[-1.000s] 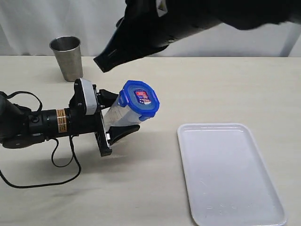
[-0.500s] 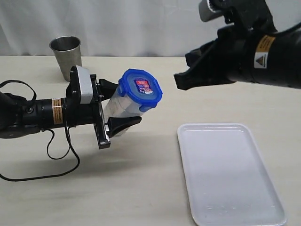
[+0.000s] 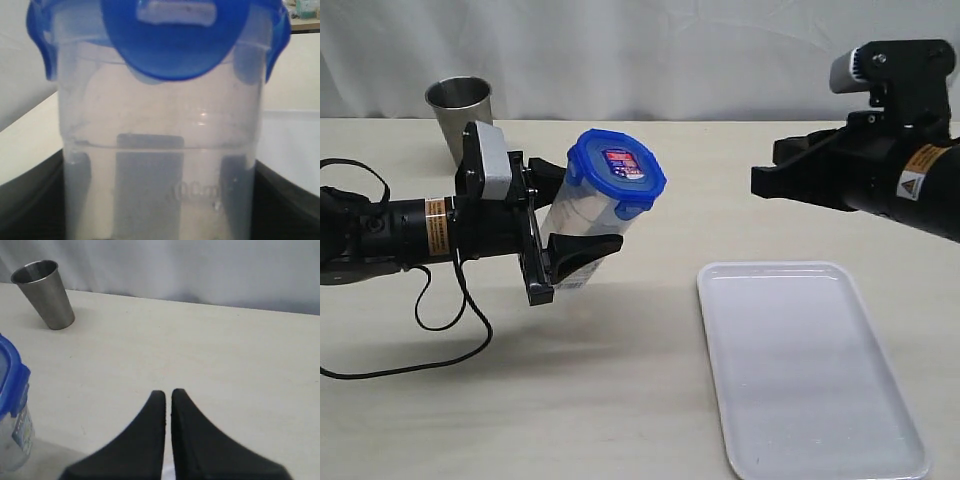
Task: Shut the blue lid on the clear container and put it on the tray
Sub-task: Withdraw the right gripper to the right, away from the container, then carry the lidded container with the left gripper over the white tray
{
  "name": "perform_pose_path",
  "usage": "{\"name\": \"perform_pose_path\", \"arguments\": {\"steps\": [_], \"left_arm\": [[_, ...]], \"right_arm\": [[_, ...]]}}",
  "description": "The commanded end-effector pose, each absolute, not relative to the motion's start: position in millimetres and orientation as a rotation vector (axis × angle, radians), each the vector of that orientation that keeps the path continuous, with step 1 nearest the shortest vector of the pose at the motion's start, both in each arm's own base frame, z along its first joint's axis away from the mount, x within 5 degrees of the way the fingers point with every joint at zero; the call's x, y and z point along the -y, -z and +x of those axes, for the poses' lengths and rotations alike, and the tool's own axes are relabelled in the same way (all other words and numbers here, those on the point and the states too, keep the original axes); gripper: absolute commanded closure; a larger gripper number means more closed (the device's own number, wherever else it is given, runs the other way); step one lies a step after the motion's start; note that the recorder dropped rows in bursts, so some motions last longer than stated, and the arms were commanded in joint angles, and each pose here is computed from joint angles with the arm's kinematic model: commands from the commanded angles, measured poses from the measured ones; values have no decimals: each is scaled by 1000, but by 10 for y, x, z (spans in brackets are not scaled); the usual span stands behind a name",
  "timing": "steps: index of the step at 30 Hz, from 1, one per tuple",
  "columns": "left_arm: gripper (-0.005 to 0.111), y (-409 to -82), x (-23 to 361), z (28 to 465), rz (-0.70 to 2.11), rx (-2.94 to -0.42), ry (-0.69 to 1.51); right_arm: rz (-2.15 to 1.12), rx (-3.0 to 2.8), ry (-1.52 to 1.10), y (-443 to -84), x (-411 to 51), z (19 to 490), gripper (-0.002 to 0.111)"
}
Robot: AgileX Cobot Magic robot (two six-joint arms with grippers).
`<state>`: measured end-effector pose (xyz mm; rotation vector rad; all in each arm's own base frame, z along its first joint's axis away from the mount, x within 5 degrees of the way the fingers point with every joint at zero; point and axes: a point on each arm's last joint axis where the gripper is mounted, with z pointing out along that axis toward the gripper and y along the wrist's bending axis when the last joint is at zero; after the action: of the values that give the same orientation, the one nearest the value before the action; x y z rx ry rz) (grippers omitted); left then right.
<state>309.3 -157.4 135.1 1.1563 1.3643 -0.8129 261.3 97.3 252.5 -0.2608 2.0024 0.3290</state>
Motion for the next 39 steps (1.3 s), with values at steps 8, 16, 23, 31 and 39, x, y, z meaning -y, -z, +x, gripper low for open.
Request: {"name": "perform_pose_path", "arguments": {"steps": [8,16,23,31,39], "left_arm": [[107,-1432,1596,3104,1103,-1338,824],[107,-1414,1584,3140,1126,-1337,748],[107,-1329,1537,3401,1271,-1476,451],[107,-1551,2066,3568,1538,-1309,142],[107,-1787,2736,3441,1841,-996,-204]], "right_arm": [[-452,-1951,-772,-2227,-1419,2978,104],[-627,-1969,-897,-2343,-1535,3015,104],[-449,-1980,-586,-2551,-1127,3126,104],[-216,-1863,-379,-3029,-364,3001,104],[-130,-1873,-314,-2999,-80,2995,104]]}}
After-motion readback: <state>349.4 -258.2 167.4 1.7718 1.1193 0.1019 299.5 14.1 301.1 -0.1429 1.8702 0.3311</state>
